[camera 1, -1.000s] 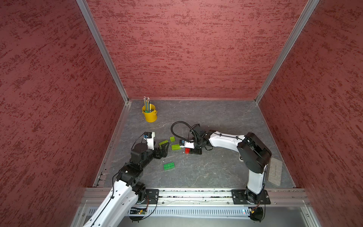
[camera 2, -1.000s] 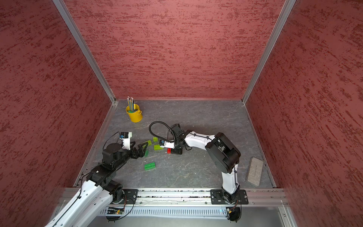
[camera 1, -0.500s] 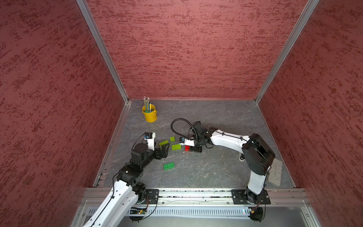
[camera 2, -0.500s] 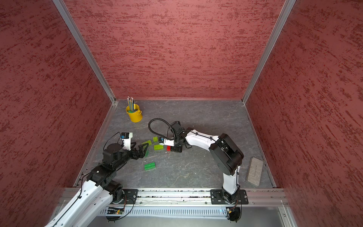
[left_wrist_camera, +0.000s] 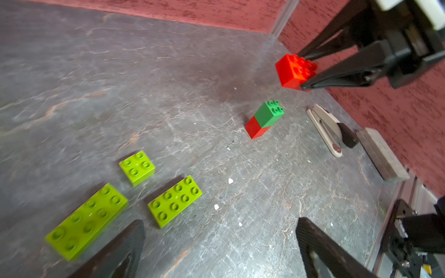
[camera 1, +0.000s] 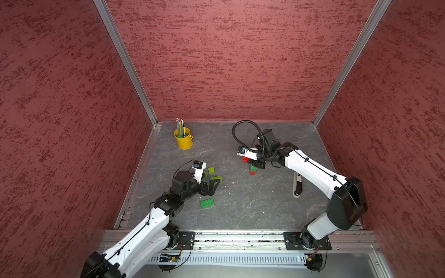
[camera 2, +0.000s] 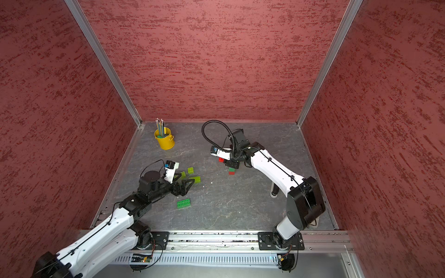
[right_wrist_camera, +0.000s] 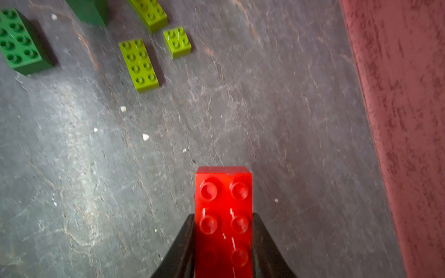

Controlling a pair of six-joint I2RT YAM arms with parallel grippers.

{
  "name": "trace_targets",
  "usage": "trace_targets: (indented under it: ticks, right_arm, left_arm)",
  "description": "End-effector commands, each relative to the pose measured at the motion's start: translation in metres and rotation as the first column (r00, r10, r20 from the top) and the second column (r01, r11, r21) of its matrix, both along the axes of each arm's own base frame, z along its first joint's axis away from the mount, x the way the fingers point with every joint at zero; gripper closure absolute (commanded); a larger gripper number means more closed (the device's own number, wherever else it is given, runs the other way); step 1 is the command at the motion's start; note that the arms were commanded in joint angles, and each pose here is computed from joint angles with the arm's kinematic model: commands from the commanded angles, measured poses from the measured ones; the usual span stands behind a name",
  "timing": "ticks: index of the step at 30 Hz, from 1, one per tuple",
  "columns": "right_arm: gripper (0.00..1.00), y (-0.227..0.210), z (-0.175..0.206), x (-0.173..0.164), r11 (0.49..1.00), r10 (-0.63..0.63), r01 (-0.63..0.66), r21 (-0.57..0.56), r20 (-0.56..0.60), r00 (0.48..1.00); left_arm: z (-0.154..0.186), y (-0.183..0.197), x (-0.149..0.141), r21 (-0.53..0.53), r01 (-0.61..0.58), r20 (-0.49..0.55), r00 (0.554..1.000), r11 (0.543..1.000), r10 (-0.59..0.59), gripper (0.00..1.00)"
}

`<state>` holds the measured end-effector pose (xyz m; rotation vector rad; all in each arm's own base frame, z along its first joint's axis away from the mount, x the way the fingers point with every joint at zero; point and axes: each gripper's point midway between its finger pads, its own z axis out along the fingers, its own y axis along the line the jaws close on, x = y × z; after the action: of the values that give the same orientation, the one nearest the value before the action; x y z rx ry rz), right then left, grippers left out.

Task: Assemble a spoon with lego
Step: Assemble the lego brick with the lego brick.

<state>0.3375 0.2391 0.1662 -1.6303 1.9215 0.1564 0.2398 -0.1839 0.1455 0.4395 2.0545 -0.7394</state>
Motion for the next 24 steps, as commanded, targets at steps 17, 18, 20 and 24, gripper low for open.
trace_targets:
  ticks: [17, 18, 20, 24]
  right_arm:
    - [0.87, -0.029, -0.04, 0.011, 0.994, 0.051, -0.055, -0.1, -0.041, 0.998]
    - [0.87, -0.029, -0.038, 0.013, 0.994, 0.052, -0.055, -0.091, -0.033, 0.998]
    - [0.87, -0.029, -0.036, 0.015, 0.995, 0.058, -0.06, -0.081, -0.027, 0.998]
    - [0.87, -0.031, -0.032, 0.017, 0.992, 0.087, -0.088, -0.089, -0.012, 0.996]
  left_arm:
    - [0.002, -0.065, 0.028, 0.061, 0.308, 0.108, 0.944, 0.95, -0.313, 0.01]
    - [0.001, -0.065, 0.028, 0.059, 0.307, 0.104, 0.944, 0.95, -0.312, 0.01]
    - [0.0, -0.065, 0.029, 0.056, 0.308, 0.102, 0.944, 0.95, -0.312, 0.01]
    - [-0.004, -0.067, 0.03, 0.052, 0.315, 0.093, 0.943, 0.948, -0.319, 0.01]
